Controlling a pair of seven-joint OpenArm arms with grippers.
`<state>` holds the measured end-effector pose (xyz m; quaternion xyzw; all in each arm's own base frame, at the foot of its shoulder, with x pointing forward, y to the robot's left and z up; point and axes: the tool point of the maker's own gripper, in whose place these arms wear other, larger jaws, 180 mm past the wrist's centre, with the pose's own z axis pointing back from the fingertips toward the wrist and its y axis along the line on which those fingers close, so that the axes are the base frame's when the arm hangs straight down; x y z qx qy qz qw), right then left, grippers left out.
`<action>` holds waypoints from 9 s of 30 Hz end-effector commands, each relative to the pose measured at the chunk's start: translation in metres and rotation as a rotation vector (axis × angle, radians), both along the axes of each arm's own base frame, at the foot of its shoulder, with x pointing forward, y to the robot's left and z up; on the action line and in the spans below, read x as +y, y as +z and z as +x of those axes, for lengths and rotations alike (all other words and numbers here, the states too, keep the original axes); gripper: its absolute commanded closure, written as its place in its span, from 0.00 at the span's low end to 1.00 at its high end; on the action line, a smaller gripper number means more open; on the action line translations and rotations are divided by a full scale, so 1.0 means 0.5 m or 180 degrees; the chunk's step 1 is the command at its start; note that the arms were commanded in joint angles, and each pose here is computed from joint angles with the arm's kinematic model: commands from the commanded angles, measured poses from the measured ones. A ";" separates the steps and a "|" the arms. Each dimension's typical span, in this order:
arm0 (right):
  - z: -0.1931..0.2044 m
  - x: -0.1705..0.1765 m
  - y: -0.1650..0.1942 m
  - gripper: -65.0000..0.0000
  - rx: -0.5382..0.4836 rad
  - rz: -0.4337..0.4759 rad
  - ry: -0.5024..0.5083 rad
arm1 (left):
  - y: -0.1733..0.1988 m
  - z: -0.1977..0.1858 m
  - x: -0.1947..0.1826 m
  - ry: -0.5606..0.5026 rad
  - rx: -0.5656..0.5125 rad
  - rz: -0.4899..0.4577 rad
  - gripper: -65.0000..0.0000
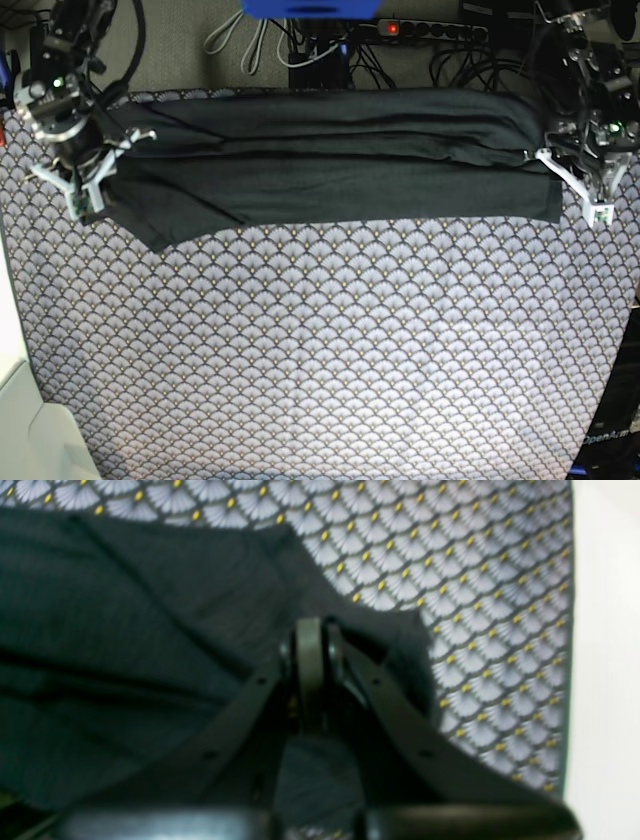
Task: Fold the T-shirt properly
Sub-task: 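Grasp both ends of the folded strip with both grippers, then lift the strip end with the left gripper and fold it toward the right gripper, then lower the folded end onto the strip with the left gripper, then lift the strip end with the right gripper toward the left gripper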
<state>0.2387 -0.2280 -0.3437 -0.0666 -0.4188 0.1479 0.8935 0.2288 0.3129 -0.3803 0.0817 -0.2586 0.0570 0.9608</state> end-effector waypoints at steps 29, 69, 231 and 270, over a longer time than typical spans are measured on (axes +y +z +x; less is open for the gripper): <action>-0.100 -0.083 -0.025 1.00 0.0083 0.0320 -0.0578 | 0.047 0.002 0.067 0.0013 -0.0164 0.0157 0.65; -0.108 -0.074 -0.090 0.56 0.0315 0.0532 -0.0617 | 0.013 0.037 0.000 -0.0183 -0.0448 -0.0629 0.39; -0.065 -0.125 -0.048 0.56 0.0168 0.0272 -0.0513 | 0.078 -0.003 -0.874 -0.2406 0.0114 -0.1814 0.99; -0.050 0.252 -0.039 0.56 0.0454 0.0526 0.1189 | -0.065 0.142 -0.495 -0.0683 0.0111 -0.1273 0.99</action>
